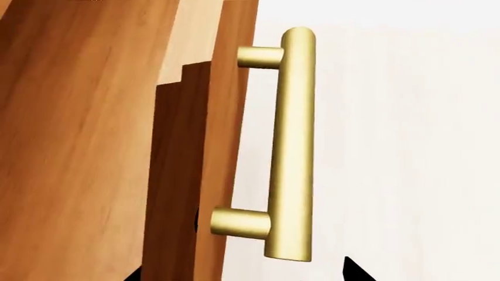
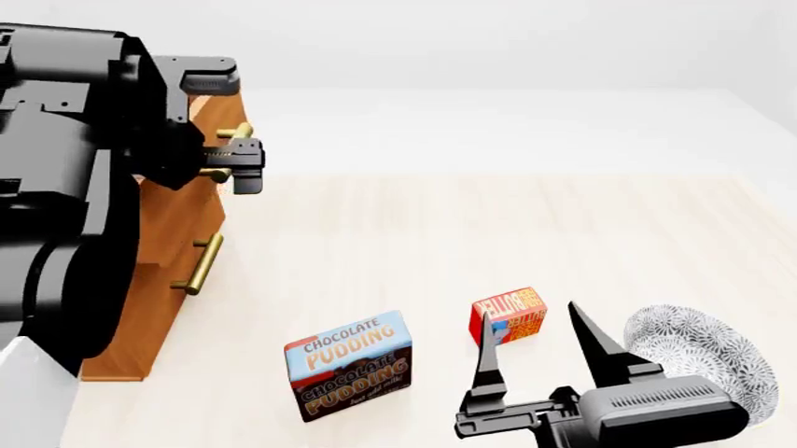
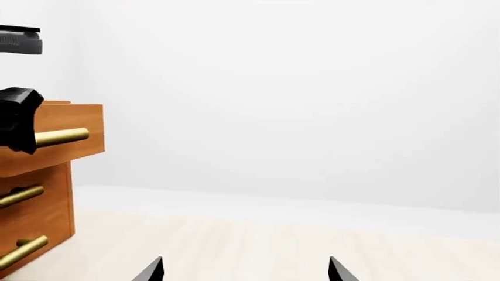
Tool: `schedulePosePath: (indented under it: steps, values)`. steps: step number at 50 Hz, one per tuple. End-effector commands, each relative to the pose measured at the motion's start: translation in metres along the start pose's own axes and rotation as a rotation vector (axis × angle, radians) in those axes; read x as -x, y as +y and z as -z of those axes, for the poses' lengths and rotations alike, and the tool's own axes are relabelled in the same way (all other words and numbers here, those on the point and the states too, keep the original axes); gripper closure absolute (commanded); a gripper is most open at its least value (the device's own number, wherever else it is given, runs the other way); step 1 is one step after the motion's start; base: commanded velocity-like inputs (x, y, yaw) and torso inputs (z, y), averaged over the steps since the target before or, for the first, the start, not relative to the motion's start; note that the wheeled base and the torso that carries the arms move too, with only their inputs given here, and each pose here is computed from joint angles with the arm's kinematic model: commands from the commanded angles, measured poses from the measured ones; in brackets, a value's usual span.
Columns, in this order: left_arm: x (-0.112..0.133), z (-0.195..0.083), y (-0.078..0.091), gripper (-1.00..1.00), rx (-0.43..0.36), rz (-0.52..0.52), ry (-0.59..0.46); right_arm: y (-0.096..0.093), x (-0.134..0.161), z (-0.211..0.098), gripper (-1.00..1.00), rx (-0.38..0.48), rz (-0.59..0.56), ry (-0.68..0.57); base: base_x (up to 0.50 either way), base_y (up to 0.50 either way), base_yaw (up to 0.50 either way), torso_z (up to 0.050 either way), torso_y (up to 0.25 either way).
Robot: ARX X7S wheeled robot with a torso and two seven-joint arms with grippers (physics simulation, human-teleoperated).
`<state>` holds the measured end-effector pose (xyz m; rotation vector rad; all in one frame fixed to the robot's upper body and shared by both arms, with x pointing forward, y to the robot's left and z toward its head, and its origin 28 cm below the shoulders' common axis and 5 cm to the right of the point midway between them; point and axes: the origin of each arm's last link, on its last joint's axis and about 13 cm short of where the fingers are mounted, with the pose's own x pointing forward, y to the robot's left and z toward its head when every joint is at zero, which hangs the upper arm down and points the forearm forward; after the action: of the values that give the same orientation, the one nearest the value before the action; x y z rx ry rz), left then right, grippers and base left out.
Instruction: Put the butter at the back in the top drawer of the cabinet and close it.
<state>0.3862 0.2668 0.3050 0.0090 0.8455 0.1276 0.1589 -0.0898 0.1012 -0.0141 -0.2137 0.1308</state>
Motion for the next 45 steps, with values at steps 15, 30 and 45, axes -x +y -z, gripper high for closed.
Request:
schedulePosePath:
  steps: [15,30,45]
  values:
    - [0.01,-0.007,-0.046,-1.0,-0.123,0.152,-0.019,0.0,0.003,0.0,-1.0,-0.006,-0.003,-0.004,0.0,0.0,0.0,0.0,0.0]
    - [0.023,-0.007,-0.07,-1.0,-0.168,0.244,-0.035,0.0,0.004,-0.002,-1.0,-0.002,-0.005,-0.006,0.0,0.0,0.0,0.0,0.0]
    - [0.023,0.0,-0.088,-1.0,-0.174,0.319,-0.017,0.001,0.004,-0.003,-1.0,0.004,-0.01,-0.006,0.0,0.0,0.0,0.0,0.0]
